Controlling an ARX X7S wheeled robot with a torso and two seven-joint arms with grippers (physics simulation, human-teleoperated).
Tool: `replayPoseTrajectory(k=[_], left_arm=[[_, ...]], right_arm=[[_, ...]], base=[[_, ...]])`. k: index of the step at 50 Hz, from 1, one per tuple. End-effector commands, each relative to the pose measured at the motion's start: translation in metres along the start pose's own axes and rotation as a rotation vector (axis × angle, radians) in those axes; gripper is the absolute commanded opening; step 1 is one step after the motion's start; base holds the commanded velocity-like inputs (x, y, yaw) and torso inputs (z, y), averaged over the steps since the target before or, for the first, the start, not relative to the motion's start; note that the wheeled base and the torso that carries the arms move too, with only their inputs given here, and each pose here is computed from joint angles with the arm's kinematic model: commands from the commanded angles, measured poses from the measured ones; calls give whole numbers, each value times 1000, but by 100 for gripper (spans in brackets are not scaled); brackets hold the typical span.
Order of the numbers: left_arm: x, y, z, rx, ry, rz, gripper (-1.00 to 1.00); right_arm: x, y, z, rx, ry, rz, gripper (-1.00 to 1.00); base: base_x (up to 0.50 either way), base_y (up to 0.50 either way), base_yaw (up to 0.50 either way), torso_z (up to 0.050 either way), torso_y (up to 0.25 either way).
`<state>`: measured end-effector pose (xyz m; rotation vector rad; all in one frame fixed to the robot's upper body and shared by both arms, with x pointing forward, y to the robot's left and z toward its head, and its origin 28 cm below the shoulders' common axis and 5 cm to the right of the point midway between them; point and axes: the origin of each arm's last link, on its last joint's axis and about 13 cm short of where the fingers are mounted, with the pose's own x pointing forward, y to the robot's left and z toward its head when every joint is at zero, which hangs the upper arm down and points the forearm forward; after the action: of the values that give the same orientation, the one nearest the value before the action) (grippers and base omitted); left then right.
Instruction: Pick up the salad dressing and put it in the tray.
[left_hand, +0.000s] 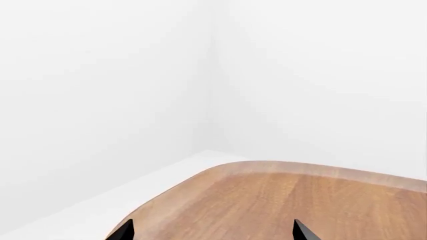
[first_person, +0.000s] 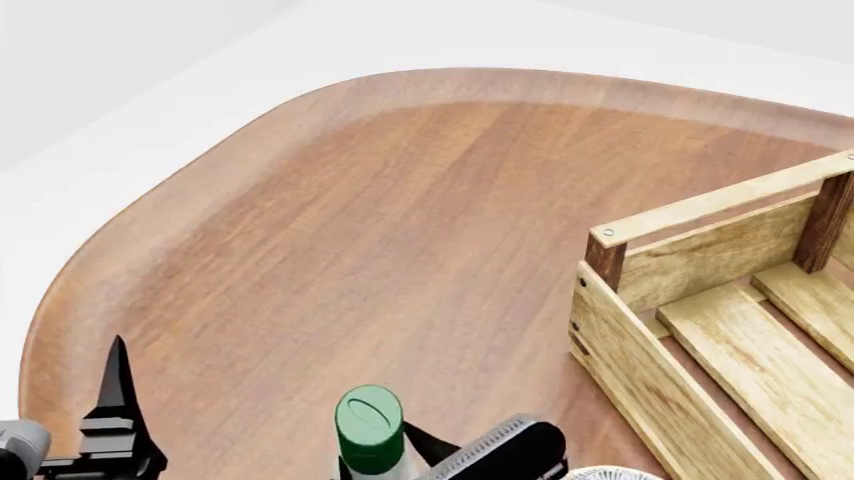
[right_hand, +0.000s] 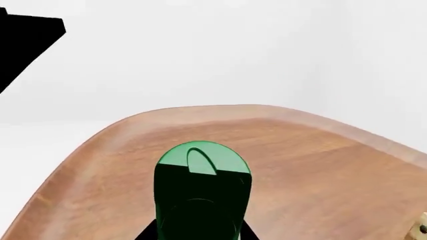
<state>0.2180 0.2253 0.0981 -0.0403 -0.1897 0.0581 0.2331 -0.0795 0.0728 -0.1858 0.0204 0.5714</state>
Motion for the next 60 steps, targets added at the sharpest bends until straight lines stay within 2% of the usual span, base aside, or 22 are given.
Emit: replayPoseTrajectory(k=[1, 20, 37, 46, 60], left_arm=[[0, 0, 1, 2, -2, -3, 100], [1, 0, 2, 1, -4, -4, 100], [0, 0, -1, 1, 1, -1, 100], [0, 0, -2, 2, 1, 0, 100], [0, -1, -2, 6, -2, 0, 100]], right_arm=[[-10, -10, 33, -34, -128, -79, -100], [-29, -22, 67, -59, -246, -175, -100], [-45, -45, 79, -66, -290, -348, -100], [-49, -57, 76, -52, -275, -440, -100], [-59, -78, 84, -68, -301, -629, -100]], base=[[0, 0, 0, 0, 0], [0, 0, 0, 0, 1], [0, 0, 0, 0, 1], [0, 0, 0, 0, 1], [0, 0, 0, 0, 0]])
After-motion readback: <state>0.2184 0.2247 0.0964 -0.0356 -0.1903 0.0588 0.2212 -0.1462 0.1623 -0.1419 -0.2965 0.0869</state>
